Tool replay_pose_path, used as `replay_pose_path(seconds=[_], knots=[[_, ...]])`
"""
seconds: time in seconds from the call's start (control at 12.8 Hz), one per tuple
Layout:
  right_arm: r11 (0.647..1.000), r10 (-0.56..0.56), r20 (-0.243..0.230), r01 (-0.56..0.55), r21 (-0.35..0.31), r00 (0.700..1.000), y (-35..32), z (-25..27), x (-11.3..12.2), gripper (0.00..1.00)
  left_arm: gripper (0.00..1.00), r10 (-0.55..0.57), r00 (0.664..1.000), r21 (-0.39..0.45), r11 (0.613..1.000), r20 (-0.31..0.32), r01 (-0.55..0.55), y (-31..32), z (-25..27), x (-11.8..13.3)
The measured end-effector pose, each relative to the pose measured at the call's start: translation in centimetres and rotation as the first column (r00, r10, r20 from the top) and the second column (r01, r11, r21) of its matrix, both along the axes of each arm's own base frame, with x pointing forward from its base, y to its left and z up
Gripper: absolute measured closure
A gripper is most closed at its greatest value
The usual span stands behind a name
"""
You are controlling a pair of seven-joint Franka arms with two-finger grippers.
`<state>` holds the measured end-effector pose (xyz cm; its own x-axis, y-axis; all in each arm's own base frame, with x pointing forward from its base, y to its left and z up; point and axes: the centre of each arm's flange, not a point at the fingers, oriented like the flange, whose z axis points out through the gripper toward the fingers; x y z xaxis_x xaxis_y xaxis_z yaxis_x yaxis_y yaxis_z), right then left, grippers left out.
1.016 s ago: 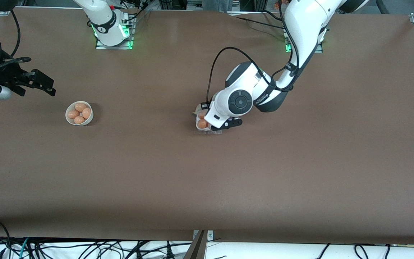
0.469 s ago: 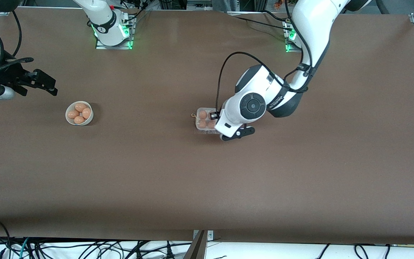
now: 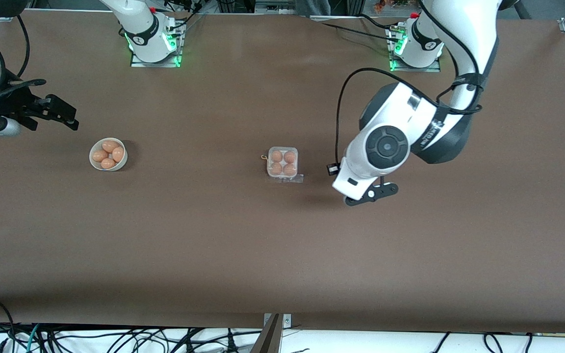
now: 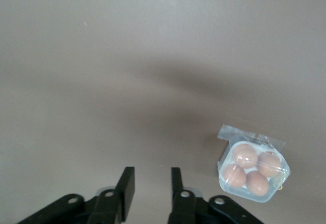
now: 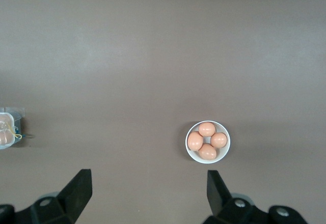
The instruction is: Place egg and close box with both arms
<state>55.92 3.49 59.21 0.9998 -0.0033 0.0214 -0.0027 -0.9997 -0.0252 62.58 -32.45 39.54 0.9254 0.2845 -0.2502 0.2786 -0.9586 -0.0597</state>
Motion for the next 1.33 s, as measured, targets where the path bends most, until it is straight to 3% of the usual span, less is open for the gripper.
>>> replay_pose_path(seconds=[0.08,0.23,0.31,0.39,0.86,1.25,1.33], knots=[[1.0,0.0,-0.001,0.0,0.0,1.0,0.0,0.0,0.0,0.0,0.49,-0.006,1.0,-0.005,1.0,0.003,0.006,1.0,0.2,0.5],[1.0,0.0,-0.003,0.0,0.0,1.0,0.0,0.0,0.0,0.0,0.44,-0.044,0.999,0.011,0.999,0.031,0.043,3.4,0.8,1.6],[1.0,0.0,-0.006,0.0,0.0,1.0,0.0,-0.1,-0.1,0.0,0.32,-0.07,0.996,0.034,0.997,0.054,0.069,4.8,1.4,2.3],[1.0,0.0,-0.009,0.0,-0.001,1.0,0.0,-0.1,-0.1,0.0,0.26,-0.1,0.993,0.047,0.994,0.07,0.096,5.9,1.9,2.7],[1.0,0.0,-0.012,0.0,-0.001,1.0,0.0,-0.1,-0.1,0.0,0.15,-0.205,0.968,0.098,0.976,0.147,0.192,14.0,8.8,3.7],[1.0,0.0,-0.013,0.0,-0.001,1.0,0.0,-0.1,-0.1,0.0,0.11,-0.215,0.965,0.09,0.975,0.153,0.203,23.4,12.9,2.0],[1.0,0.0,-0.013,0.0,-0.001,1.0,0.0,-0.1,-0.1,0.0,0.04,-0.189,0.968,0.069,0.981,0.163,0.18,25.8,13.9,1.5]])
